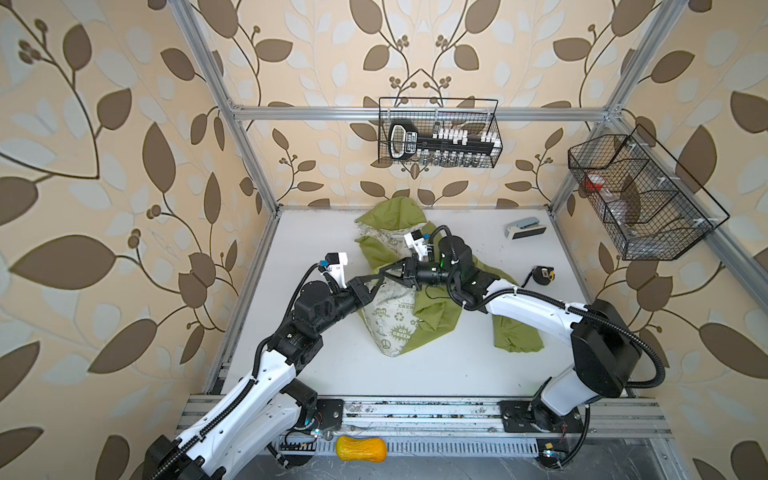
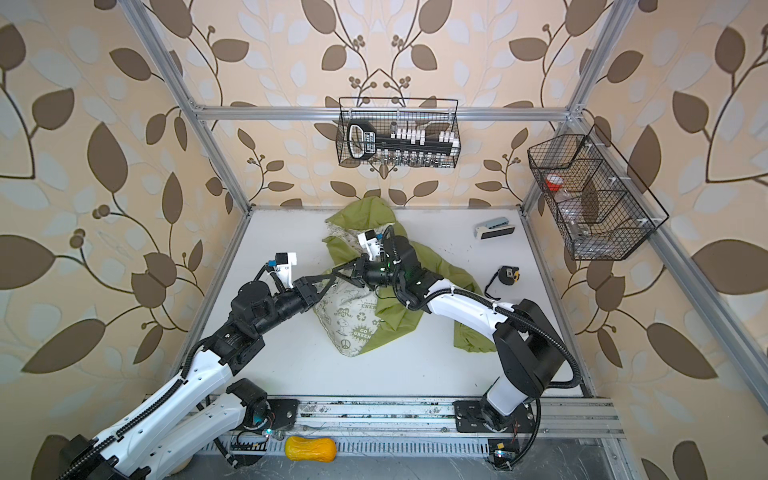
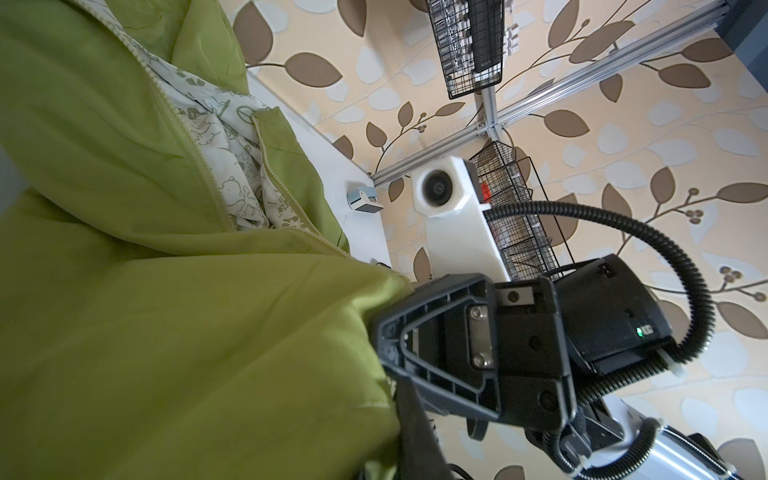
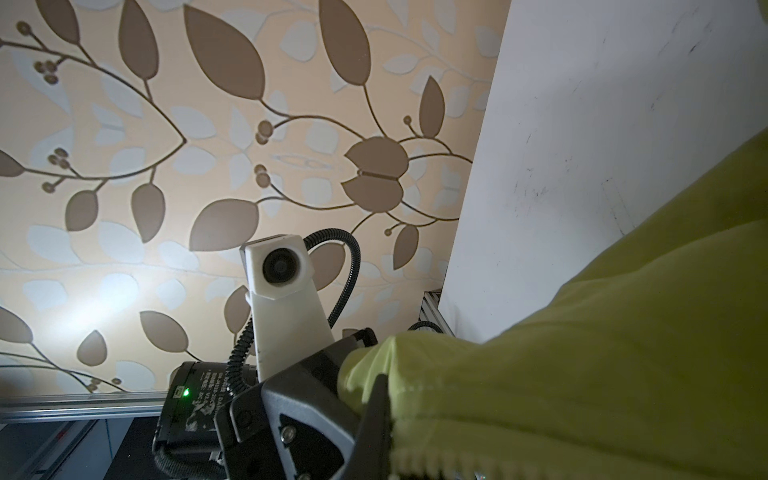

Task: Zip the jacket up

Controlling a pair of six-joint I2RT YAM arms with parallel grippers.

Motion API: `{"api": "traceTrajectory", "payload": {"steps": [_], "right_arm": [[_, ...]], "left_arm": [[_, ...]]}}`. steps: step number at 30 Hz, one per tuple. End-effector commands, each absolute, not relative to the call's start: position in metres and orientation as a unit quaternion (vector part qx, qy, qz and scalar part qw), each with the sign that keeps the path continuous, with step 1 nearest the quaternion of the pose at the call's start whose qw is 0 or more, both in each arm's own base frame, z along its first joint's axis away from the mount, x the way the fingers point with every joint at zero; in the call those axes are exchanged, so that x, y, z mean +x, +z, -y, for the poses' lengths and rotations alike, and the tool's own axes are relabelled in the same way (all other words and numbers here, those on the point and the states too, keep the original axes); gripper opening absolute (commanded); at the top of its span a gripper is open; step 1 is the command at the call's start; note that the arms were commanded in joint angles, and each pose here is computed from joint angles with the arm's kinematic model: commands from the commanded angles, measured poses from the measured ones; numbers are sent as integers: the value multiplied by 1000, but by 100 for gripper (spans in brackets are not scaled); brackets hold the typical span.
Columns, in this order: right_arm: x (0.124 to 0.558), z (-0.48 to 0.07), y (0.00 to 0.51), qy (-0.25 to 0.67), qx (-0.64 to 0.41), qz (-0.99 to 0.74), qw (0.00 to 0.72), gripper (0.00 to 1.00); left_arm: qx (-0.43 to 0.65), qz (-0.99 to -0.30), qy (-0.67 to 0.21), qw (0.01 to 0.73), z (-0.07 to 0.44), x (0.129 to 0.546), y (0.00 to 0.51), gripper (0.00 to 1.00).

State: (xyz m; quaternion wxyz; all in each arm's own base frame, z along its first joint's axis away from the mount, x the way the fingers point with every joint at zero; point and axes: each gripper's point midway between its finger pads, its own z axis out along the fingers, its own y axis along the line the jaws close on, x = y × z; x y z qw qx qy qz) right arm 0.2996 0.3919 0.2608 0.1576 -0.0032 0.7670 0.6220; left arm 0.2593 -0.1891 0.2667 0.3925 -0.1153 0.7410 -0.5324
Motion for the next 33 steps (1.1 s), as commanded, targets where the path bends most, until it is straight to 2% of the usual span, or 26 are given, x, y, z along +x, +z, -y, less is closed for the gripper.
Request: {"api": "traceTrajectory", "payload": {"steps": [1, 10, 16, 21, 24, 25, 31, 33], "right_arm": [[295, -386, 268, 622, -10, -765, 166, 0], [298, -379, 264, 607, -14, -775, 175, 0], [298, -375, 258, 579, -33, -793, 185, 0], [301, -364, 254, 556, -39, -805, 202, 22], [303, -359, 251, 552, -40, -807, 206, 30], [305, -358, 252, 553, -39, -806, 208, 28], [308, -364, 247, 558, -43, -805, 197, 0], [308, -367, 243, 563, -41, -804, 189, 0]], "left_arm": [[-86, -714, -554, 420, 191, 258, 303, 13], [-79, -723, -558, 399, 198, 260, 297, 1], [-80, -733, -556, 383, 202, 262, 287, 0], [-86, -739, -556, 372, 203, 262, 279, 0], [-89, -738, -562, 363, 205, 262, 274, 0], [-90, -738, -564, 359, 206, 262, 273, 0], [-90, -743, -568, 341, 209, 259, 264, 0], [-92, -744, -567, 341, 209, 259, 263, 2]]}}
